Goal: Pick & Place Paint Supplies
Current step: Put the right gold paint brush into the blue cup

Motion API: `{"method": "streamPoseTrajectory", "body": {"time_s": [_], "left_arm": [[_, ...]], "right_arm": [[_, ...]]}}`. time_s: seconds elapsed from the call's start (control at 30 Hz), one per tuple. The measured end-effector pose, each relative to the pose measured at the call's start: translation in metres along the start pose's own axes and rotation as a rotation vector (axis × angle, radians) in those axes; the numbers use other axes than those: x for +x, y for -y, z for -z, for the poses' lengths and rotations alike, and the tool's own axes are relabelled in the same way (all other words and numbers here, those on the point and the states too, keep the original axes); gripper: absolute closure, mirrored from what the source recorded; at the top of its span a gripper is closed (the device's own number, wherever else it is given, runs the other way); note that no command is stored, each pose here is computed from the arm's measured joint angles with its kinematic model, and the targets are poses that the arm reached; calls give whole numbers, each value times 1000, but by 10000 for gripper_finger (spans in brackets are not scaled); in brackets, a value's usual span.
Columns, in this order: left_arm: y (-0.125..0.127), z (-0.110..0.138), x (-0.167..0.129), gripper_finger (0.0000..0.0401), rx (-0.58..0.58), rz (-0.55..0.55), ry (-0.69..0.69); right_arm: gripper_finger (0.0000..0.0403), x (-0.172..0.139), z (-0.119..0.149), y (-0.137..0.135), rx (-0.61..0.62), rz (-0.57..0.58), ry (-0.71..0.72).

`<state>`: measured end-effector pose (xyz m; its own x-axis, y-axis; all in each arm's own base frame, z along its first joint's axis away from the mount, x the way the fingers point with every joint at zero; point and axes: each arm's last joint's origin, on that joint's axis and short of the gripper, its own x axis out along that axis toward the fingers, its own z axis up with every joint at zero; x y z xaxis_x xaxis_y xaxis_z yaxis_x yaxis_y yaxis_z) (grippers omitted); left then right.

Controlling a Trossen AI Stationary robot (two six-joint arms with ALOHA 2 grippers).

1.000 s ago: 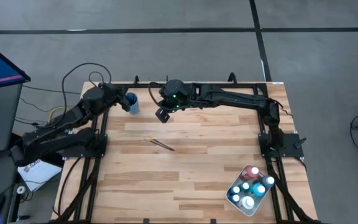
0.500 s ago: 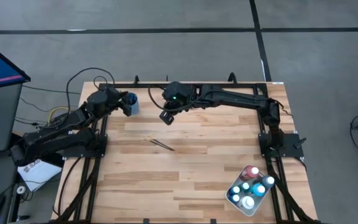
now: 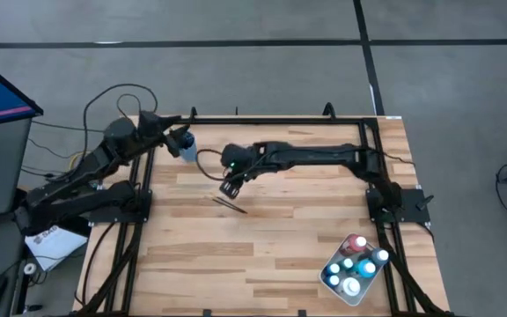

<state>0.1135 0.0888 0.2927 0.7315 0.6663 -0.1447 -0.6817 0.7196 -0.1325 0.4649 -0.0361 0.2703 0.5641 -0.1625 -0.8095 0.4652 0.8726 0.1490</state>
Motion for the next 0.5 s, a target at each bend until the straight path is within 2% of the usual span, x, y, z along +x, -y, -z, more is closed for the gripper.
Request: {"method": "streamPoseTrajectory", "body": {"time_s": [0.13,0.23,0.5], "left_arm": [[4,-21,-11,174,-19,39,63],[6,-33,-20,179,-23,60,115],[6,-45,-42,180,-31,82,208]], "right_arm": [[285,44,13,-6,-6,-58,-97],[289,75,24,-10,-29,-38,-178],[285,112,31,-27,-135,-35,-288]]}}
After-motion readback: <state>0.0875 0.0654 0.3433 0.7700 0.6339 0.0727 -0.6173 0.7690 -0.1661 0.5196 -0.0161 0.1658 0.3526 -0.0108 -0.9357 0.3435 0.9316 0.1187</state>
